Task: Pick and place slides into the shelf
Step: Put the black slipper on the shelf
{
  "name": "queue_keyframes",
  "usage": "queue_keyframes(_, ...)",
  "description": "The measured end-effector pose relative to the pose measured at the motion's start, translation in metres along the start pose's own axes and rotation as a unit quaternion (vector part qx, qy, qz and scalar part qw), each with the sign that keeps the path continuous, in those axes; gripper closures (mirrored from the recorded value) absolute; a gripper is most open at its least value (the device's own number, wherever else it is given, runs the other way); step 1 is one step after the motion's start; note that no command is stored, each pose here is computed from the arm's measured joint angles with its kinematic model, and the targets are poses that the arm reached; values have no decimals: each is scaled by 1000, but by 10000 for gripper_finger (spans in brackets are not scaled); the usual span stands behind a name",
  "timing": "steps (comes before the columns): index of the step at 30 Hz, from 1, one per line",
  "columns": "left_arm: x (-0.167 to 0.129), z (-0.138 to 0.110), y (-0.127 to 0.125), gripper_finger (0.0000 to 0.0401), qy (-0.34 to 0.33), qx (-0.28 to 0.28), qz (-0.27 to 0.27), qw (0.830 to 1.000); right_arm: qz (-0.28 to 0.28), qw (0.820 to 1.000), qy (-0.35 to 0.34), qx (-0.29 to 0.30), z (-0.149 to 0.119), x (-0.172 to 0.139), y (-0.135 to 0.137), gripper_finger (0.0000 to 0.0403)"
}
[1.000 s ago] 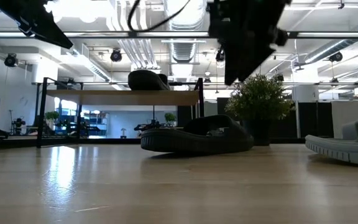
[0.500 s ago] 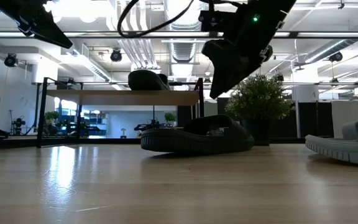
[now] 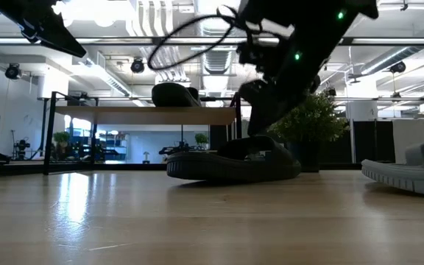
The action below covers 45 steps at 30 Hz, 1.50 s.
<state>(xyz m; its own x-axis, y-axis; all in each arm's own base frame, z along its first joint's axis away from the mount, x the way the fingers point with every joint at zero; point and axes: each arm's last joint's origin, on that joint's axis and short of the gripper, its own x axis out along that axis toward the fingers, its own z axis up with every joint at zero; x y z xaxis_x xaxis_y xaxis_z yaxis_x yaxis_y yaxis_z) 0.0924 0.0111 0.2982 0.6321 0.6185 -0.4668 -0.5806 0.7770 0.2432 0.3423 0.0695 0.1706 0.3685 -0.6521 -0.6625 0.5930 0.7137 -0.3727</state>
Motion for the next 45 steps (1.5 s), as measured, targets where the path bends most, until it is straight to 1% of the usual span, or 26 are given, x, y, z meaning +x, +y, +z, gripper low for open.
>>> queue_keyframes(2,0,0,0,242,0,0,0,1000,-1,1000,17,3,-3,8,-5,151)
queue_keyframes(5,0,0,0,242,0,0,0,1000,23,998,55,10,-10,21,-10,165)
queue_keyframes(8,0,0,0,242,0,0,0,1000,28,998,62,13,-15,26,-12,177)
queue_keyframes(10,0,0,0,242,0,0,0,1000,20,998,57,-1,-16,27,-13,182)
queue_keyframes(13,0,0,0,242,0,0,0,1000,2,998,51,-44,-18,27,-15,188)
queue_keyframes(15,0,0,0,242,0,0,0,1000,-9,997,45,-57,-16,28,-15,199)
queue_keyframes(18,0,0,0,242,-1,-1,0,1000,-2,998,42,-54,-7,28,-16,237)
queue_keyframes(20,0,0,0,242,-1,0,0,1000,16,998,50,-47,-2,27,-15,279)
queue_keyframes(23,0,0,0,242,-1,0,0,1000,53,996,60,-40,7,24,-14,357)
queue_keyframes(24,0,0,0,242,-1,0,0,1000,61,996,60,-41,10,23,-13,375)
queue_keyframes(26,0,0,0,242,-1,0,0,1000,77,995,58,-39,18,18,-11,384)
queue_keyframes(29,0,0,0,242,-1,0,0,1000,119,991,52,-27,34,8,-8,390)
queue_keyframes(31,0,0,0,242,-1,0,0,1000,169,984,46,-33,50,-2,-7,391)
queue_keyframes(34,0,0,0,242,-1,-2,0,1000,230,972,6,-36,79,-23,-11,392)
queue_keyframes(38,-1,0,1,242,-3,-6,-1,1000,253,964,-72,-31,124,-42,-29,393)
queue_keyframes(42,-11,8,9,242,-27,-28,-1,999,278,948,-156,7,174,-49,-58,390)
queue_keyframes(44,-20,12,17,242,-48,-46,5,998,273,943,-190,21,195,-49,-71,389)
queue_keyframes(45,-25,13,21,242,-58,-56,6,997,265,942,-204,18,204,-48,-75,388)
